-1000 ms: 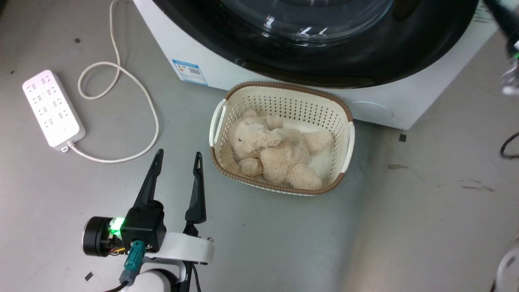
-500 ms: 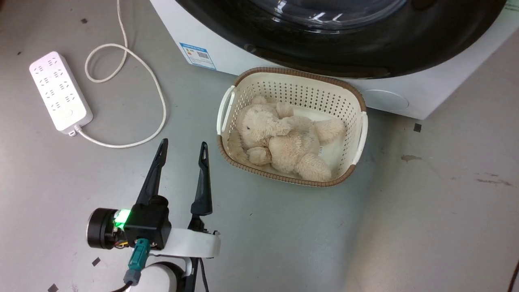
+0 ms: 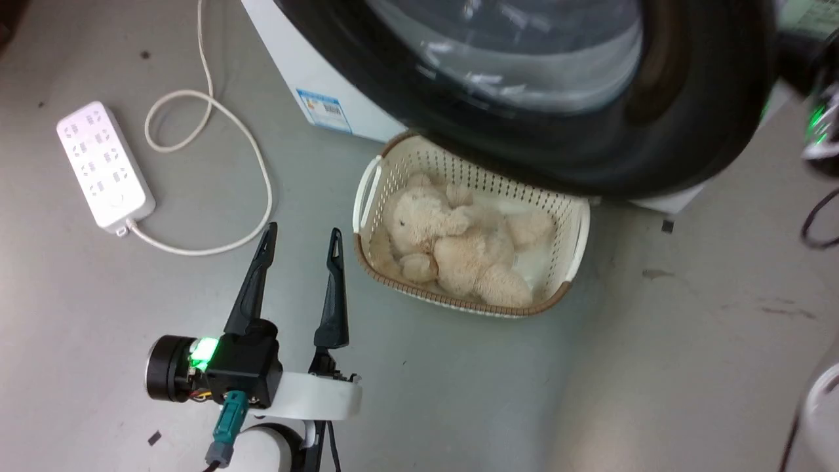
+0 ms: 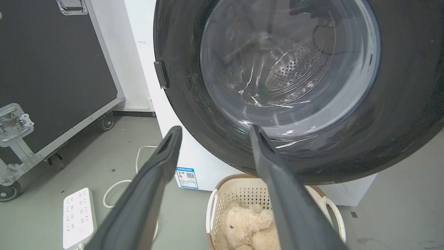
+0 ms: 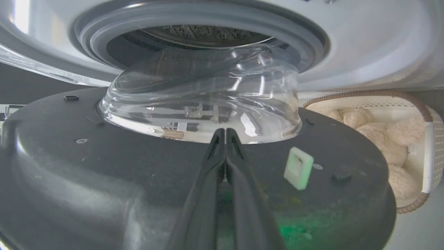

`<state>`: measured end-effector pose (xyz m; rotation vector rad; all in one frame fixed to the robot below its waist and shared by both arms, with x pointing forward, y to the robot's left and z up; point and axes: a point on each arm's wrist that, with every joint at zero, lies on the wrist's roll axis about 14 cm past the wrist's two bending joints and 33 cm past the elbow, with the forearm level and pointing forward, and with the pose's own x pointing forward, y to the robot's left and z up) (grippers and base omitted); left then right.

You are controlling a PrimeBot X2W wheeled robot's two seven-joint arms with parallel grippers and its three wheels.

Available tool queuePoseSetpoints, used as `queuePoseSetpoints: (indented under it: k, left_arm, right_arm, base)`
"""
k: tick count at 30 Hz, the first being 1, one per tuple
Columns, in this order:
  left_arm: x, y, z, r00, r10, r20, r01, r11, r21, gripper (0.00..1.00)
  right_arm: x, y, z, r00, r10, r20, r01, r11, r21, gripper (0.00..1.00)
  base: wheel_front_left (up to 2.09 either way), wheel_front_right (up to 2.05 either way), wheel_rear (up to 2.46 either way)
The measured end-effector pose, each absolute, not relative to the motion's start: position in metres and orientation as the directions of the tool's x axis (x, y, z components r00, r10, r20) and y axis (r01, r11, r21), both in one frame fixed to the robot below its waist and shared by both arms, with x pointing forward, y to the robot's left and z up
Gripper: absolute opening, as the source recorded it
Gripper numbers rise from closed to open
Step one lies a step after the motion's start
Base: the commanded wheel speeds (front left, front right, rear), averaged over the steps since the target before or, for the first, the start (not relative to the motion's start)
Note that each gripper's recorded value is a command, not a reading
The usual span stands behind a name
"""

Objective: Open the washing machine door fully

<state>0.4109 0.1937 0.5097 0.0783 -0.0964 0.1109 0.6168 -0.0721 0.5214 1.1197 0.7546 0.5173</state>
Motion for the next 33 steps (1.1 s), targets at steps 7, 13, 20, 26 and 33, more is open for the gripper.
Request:
queuePoseSetpoints:
  k: [7,13,20,26,33]
  left_arm:
    - [0.397,0.193,0.524,0.985,0.103,0.141,-0.113,0.992,0.064,1.00]
    - [0.377,0.193,0.526,0.987,0.087,0.136,-0.096,0.993,0.061,1.00]
    - [0.358,0.190,0.523,0.990,0.072,0.125,-0.078,0.996,0.047,1.00]
    - [0.348,0.186,0.519,0.993,0.046,0.110,-0.049,0.998,0.031,1.00]
    - [0.344,0.187,0.514,0.995,0.041,0.093,-0.042,0.999,0.013,1.00]
  right_arm:
    - [0.562,-0.051,0.520,0.504,0.814,-0.289,-0.001,0.335,0.942,0.00]
    - [0.506,-0.032,0.518,0.350,0.891,-0.288,-0.042,0.322,0.946,0.00]
    - [0.441,0.013,0.515,0.207,0.956,-0.207,-0.073,0.226,0.971,0.00]
    - [0.399,0.050,0.511,0.144,0.974,-0.174,-0.112,0.191,0.975,0.00]
    - [0.385,0.068,0.510,0.141,0.978,-0.155,-0.127,0.173,0.977,0.00]
  base:
    - [0.00,0.00,0.00]
    - [0.00,0.00,0.00]
    - [0.00,0.00,0.00]
    - [0.00,0.00,0.00]
    - [0.00,0.00,0.00]
